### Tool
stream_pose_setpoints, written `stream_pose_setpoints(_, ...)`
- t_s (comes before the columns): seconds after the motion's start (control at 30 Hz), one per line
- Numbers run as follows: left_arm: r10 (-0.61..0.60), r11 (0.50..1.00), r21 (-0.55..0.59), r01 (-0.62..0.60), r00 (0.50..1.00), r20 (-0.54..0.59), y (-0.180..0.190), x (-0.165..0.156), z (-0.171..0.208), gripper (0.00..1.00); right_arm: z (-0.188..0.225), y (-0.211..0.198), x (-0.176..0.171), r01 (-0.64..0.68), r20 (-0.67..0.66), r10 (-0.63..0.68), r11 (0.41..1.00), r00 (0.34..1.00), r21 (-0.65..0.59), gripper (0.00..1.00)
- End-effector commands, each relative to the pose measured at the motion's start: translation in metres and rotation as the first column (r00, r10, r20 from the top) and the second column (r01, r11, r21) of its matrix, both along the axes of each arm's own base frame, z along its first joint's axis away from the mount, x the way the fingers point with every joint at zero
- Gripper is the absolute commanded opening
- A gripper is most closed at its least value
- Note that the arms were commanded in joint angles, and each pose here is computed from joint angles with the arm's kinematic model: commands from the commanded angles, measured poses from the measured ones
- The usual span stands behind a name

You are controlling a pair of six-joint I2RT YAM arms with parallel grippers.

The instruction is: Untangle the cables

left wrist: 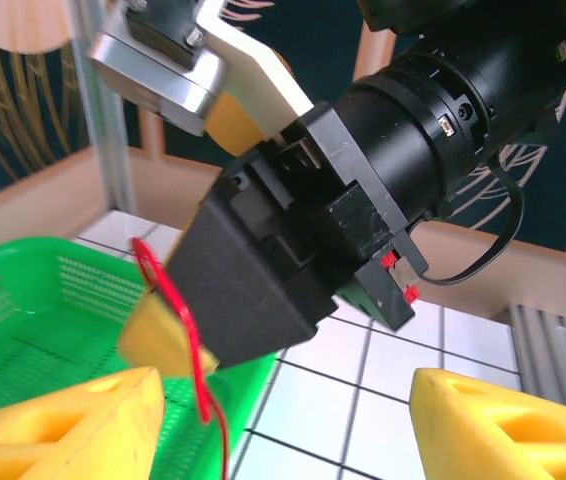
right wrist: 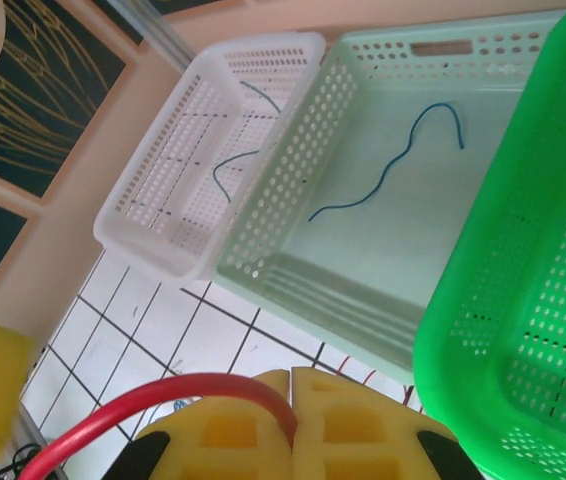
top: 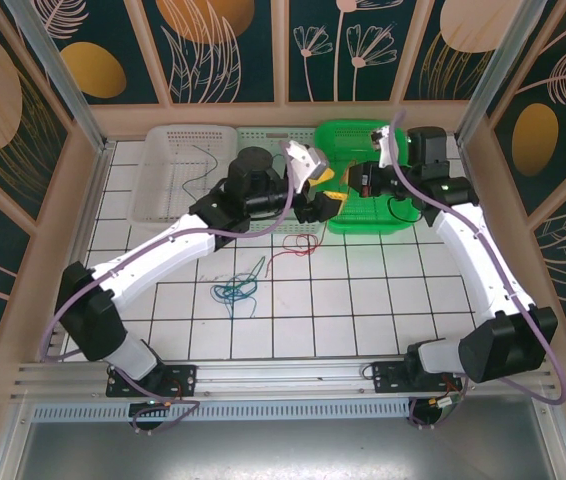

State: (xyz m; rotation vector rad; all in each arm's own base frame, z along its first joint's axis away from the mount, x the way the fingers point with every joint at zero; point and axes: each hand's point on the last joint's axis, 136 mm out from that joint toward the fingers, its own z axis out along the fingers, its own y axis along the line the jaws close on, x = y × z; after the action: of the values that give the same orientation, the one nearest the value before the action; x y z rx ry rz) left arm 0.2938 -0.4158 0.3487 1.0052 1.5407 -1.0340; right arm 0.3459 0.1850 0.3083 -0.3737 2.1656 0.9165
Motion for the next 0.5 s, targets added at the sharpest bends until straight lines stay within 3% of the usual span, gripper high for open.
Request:
stream_pose_setpoints(0.0,-0.083,0.995,-0.051,0.082,0.996,-0.03,-0.011,-0.005,0.013,0.59,0.011,0.012,-0.004,-0.059,0.042,0.06,0.998,0.997,-0.017,0.0)
stream_pose_setpoints(0.27,-0.044,0.999,-0.025,0.043,0.997,-0.061,-0.011,0.013,0.002,0.43,0.005,0.012,-0.007,-0.058,0.049,0.06,0.997,0.997,-0.054,0.0)
stream_pose_setpoints(0.47,-0.061,0.998,-0.016,0.06,0.995,-0.076,-0.009,0.015,-0.004,0.08,0.006,0.014,-0.012,-0.067,0.087,0.076,0.993,0.993,-0.093,0.0)
